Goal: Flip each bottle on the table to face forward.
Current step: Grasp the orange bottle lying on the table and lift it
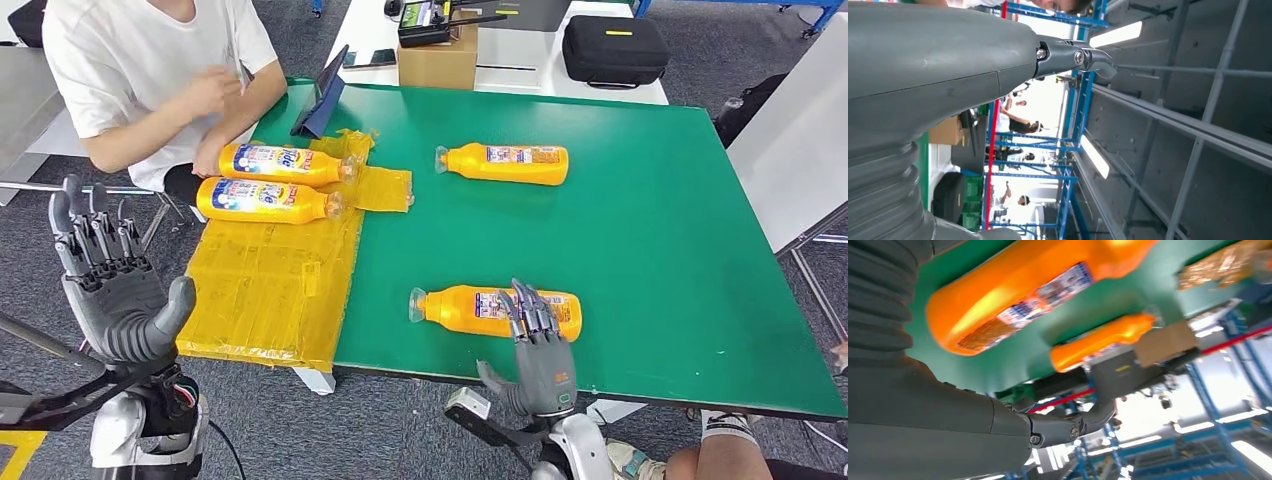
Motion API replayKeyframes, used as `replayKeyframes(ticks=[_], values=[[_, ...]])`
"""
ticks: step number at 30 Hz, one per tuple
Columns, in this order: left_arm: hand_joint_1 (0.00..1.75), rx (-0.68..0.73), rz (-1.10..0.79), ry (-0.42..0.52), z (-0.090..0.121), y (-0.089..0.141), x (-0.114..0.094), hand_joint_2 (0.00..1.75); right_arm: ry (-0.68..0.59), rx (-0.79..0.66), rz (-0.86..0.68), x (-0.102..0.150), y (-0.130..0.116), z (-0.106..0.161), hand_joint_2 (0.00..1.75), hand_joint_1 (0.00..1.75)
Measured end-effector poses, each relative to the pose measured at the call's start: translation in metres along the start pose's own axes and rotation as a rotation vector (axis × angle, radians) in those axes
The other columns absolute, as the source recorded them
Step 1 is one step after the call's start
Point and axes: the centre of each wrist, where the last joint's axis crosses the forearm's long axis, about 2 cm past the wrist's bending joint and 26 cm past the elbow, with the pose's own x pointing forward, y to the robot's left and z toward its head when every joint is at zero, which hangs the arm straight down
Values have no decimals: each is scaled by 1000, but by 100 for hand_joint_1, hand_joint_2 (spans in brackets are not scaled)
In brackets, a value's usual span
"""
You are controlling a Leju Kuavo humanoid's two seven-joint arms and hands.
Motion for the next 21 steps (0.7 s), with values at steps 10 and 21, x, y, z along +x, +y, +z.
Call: replayKeyframes(ticks=[10,21], values=[[0,-31,43,18,3,-5,2,175,110,46,62,-33,-2,-8,175,0],[0,-44,76,47,3,-9,-2,175,189,129,83,-69,3,-25,175,0]])
